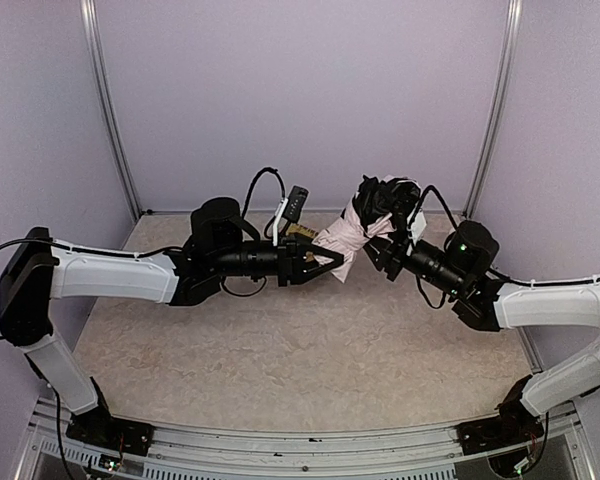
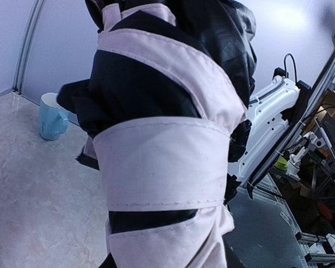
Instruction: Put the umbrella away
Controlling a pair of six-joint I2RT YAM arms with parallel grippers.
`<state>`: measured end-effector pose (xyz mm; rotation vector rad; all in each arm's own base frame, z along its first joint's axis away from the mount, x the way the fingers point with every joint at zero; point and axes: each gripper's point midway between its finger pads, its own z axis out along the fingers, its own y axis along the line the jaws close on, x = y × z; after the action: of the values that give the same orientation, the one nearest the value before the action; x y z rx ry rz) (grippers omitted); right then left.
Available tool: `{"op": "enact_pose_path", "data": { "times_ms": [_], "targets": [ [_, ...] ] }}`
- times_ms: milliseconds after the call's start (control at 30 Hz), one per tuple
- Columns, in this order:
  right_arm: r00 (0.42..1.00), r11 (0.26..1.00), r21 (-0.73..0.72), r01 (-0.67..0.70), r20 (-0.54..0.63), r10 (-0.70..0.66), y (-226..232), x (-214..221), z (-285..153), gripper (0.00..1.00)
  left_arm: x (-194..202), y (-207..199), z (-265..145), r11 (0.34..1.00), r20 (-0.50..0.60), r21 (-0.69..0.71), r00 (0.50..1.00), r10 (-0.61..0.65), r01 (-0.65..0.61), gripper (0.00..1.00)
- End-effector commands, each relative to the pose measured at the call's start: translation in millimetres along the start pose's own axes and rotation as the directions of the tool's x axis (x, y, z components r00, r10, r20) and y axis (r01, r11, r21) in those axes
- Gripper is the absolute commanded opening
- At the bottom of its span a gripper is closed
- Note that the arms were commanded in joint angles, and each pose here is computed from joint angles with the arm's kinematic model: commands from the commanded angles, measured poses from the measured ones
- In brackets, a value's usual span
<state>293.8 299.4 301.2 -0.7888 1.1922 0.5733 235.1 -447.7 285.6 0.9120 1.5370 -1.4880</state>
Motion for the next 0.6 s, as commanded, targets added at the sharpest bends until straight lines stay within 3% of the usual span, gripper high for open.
{"op": "enact_pose_path", "data": {
  "times_ms": [0, 133, 367, 567],
  "targets": [
    [0.999, 0.995, 0.097, -0.007, 0.054, 0.001, -24, -24, 6, 0.48, 23, -47, 3, 0.987, -0.084, 0.161, 0.996, 0.012, 0.002, 0.0],
    [0.997, 0.998, 0.066, -0.022, 0.077, 0.017, -21, -29, 4, 0.46, 17, -44, 0, 0.987, -0.061, 0.162, 0.998, -0.012, 0.022, 0.0],
    [0.982, 0.992, -0.12, -0.039, 0.179, 0.06, 4, -47, -15, 0.56, 9, -42, -11, 0.983, 0.002, 0.18, 0.999, -0.049, 0.047, 0.0],
    [0.989, 0.989, -0.108, -0.097, 0.105, 0.109, -10, -27, -28, 0.57, -6, -33, -29, 0.986, 0.078, 0.161, 0.995, -0.066, 0.053, 0.0]
  ]
}}
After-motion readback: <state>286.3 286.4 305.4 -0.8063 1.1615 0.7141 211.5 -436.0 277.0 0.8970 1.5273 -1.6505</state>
